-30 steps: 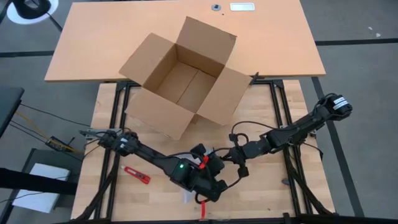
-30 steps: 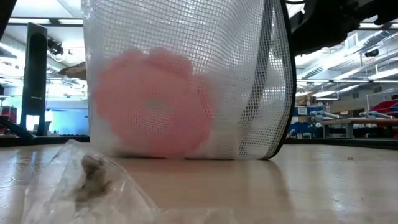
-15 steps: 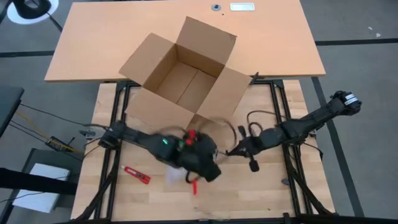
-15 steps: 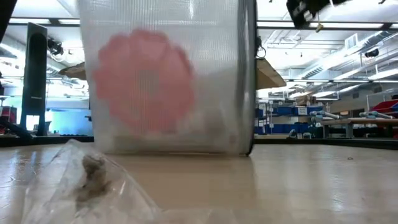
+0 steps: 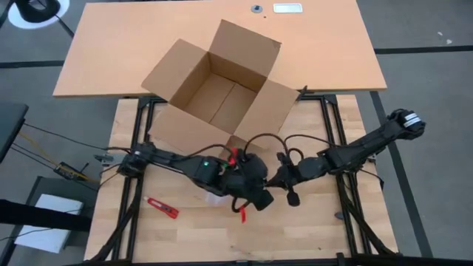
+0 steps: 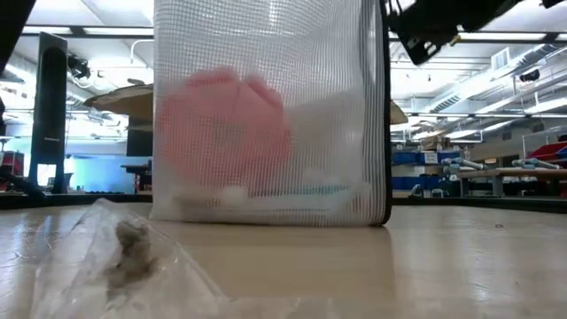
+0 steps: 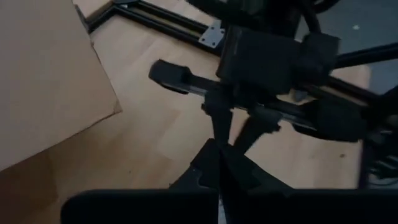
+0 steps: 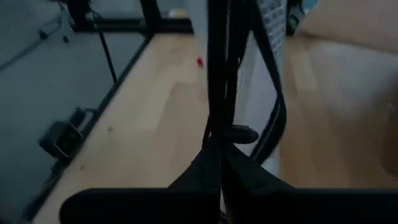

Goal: Unpack boxes
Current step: Close the zip bag

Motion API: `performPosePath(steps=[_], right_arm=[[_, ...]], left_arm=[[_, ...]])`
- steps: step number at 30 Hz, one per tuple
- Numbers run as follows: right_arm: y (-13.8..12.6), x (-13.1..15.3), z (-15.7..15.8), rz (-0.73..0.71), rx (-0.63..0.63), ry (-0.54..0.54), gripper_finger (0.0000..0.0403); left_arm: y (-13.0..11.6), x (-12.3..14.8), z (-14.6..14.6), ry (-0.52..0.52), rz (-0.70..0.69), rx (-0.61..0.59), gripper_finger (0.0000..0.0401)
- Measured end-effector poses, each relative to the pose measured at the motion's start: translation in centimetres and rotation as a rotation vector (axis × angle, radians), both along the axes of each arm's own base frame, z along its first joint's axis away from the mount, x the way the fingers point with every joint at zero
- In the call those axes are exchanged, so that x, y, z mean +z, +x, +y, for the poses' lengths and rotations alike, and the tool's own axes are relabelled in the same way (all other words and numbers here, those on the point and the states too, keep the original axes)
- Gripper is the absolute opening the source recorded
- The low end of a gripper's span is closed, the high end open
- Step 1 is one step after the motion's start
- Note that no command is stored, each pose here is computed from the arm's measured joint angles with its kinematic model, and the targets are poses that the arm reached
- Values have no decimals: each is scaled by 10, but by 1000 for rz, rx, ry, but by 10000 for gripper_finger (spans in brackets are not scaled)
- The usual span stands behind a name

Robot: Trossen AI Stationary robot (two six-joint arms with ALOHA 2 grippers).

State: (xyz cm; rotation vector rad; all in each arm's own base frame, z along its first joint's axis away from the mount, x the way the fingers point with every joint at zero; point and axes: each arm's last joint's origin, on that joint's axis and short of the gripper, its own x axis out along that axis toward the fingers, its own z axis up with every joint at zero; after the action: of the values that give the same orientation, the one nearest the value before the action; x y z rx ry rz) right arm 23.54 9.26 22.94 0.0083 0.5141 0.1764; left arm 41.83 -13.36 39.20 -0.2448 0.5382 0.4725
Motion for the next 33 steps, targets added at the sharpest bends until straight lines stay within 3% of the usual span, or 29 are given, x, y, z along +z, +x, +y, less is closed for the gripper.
performPosePath(steps=[7,9,10,13,16,18,22,28,33], right_arm=[[-3,-25,-2,184,5,-70,0],[-8,-40,-3,278,14,-106,0],[-8,-35,-3,256,11,-98,0],[-5,-26,-3,210,-2,-86,0],[-9,-35,-3,269,0,-116,0],[-6,-23,-2,197,-3,-85,0],[-10,-25,-3,223,4,-98,0],[-7,-10,-2,163,17,-98,0],[-5,-1,-5,141,-3,-80,0]], left_arm=[[19,-24,-4,136,21,59,1],[6,-2,3,134,-16,61,1],[-6,16,8,112,-46,51,1],[-73,89,28,-2,-193,0,1],[-92,108,34,-70,-268,14,4],[-82,91,28,-81,-186,-9,8],[-42,39,8,-79,-24,-28,11],[-71,75,14,-198,-175,-14,13],[-38,41,9,-189,-99,-9,29]])
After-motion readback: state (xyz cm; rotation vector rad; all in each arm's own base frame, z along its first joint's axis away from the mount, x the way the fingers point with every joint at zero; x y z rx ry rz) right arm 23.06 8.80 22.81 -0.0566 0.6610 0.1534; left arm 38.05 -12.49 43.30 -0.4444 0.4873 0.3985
